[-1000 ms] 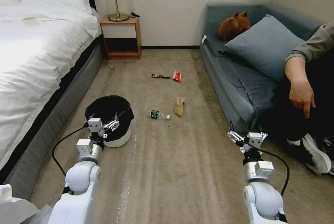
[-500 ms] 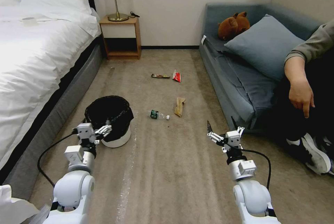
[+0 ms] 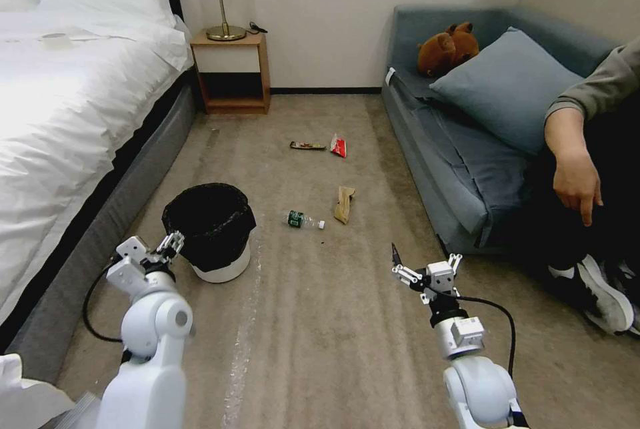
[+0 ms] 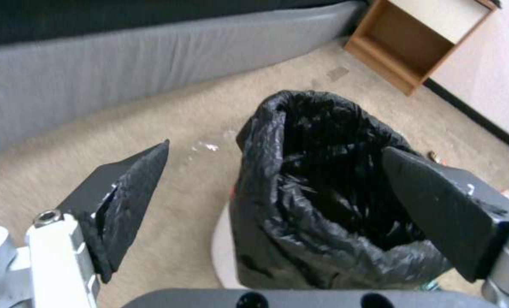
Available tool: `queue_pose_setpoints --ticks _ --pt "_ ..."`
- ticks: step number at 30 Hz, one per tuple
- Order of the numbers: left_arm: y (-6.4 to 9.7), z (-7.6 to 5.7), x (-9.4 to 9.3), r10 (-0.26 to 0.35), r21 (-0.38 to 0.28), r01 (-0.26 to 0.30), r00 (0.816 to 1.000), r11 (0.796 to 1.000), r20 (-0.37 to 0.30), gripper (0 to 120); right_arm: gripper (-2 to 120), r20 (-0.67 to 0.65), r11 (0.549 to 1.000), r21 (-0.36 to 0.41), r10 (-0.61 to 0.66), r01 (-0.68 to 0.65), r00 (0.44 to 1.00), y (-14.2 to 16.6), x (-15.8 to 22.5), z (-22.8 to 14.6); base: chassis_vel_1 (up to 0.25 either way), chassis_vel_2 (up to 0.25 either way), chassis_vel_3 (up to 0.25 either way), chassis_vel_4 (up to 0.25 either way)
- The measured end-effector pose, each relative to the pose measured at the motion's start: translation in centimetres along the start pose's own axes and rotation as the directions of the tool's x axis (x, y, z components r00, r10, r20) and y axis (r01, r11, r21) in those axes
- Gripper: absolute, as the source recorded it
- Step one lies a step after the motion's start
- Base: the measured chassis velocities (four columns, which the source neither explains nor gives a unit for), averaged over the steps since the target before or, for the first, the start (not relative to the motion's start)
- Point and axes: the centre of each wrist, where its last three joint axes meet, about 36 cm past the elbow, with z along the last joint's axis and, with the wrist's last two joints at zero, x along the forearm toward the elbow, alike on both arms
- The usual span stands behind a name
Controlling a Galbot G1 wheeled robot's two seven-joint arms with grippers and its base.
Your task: Pick up the trash bin, then pick up the garbage on the floor and place it into the trash bin.
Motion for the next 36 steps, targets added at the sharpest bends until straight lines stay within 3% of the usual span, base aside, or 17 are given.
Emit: queue_pose_setpoints --ticks 3,8,22,26,30,36 --pt "-0.8 -0.2 -2.2 -0.019 0.075 0.024 0.998 0.997 -0.063 99 100 -0.001 1.0 0.0 0.005 -0.005 1.0 0.2 0.5 -0.2 0.0 0.0 0.0 0.0" --pt "-0.7 -0.1 -4.1 -0.049 0.119 0.06 0.995 0.991 -0.088 98 100 -0.004 1.0 0.001 -0.016 0.016 1.0 0.9 0.8 -0.3 0.0 0.0 0.0 0.0" --pt "-0.8 1.1 -7.7 -0.082 0.162 0.102 0.989 0.982 -0.123 94 100 -0.001 0.999 -0.006 -0.041 0.041 0.999 2.3 1.8 -0.6 0.0 0.0 0.0 0.0" --pt "-2.0 0.9 -8.8 -0.062 0.194 0.088 0.989 0.977 -0.137 84 100 0.003 0.999 -0.001 -0.045 0.045 0.999 2.7 2.2 -0.4 0.0 0.0 0.0 0.0" --pt "-3.6 0.5 -9.2 -0.029 0.215 0.061 0.989 0.975 -0.146 84 100 0.001 0.999 0.002 -0.052 0.052 0.999 3.1 2.9 -0.1 0.0 0.0 0.0 0.0" --pt "-4.0 1.0 -10.1 -0.046 0.197 0.078 0.985 0.977 -0.164 86 100 0.004 0.998 0.006 -0.06 0.06 0.998 2.8 3.6 0.0 0.0 0.0 0.0 0.0"
